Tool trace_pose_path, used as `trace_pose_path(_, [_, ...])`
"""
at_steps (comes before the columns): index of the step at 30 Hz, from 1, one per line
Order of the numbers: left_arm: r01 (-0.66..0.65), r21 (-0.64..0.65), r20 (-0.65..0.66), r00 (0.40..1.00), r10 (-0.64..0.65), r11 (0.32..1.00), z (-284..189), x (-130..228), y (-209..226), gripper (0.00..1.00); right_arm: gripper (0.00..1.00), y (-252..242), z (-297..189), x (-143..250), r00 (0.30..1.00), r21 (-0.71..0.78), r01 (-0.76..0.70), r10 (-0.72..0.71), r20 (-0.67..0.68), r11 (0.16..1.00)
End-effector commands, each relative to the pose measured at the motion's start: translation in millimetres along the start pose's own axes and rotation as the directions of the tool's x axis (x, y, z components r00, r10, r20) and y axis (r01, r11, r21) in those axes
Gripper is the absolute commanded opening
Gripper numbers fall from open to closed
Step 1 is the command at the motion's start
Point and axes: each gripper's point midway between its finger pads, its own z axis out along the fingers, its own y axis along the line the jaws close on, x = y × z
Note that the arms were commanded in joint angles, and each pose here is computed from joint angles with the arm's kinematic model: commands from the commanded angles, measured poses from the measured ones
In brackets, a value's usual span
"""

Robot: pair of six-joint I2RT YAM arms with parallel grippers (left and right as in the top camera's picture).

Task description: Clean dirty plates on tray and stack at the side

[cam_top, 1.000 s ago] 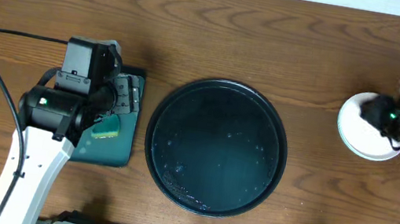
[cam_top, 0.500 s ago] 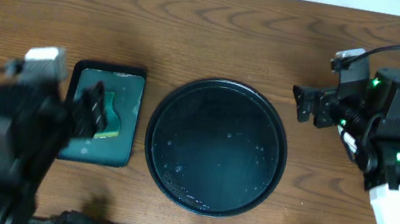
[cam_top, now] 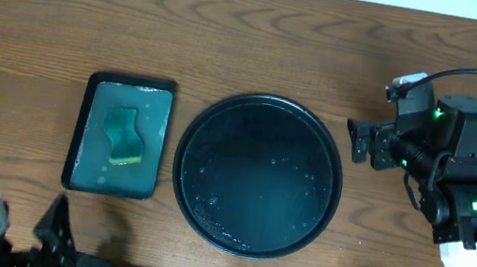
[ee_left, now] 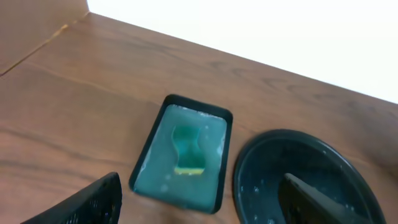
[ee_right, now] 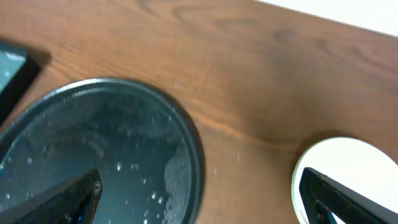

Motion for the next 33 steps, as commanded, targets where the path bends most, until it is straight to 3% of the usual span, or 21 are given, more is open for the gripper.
trace_pose_path(1, [0.007,-0.018,0.034,0.999,-0.007,1.0,-11,2,8,0.81,0.99,0,-2,0,1.0,0.004,0.014,-0.014,-0.01,1.0])
trace_pose_path(25, [0.008,-0.018,-0.004,1.0,-0.008,1.0,-10,13,10,0.81,0.99,1,-2,2,1.0,0.003,0.013,-0.013,-0.017,1.0])
trace_pose_path(26, [0.02,-0.03,0.0,1.0,-0.02,0.999,-10,13,12,0.91,0.99,1,-2,2,1.0,0.003,0.013,-0.013,-0.017,1.0])
trace_pose_path(29, [0.069,-0.106,0.034,0.997,-0.066,0.992,-11,8,25,0.91,0.99,1,-2,2,1.0,0.003,0.012,-0.012,-0.017,1.0])
trace_pose_path(33, [0.101,-0.101,0.035,0.995,-0.098,0.99,-11,8,24,0.91,0.99,1,-2,2,1.0,0.003,0.013,-0.013,-0.017,1.0])
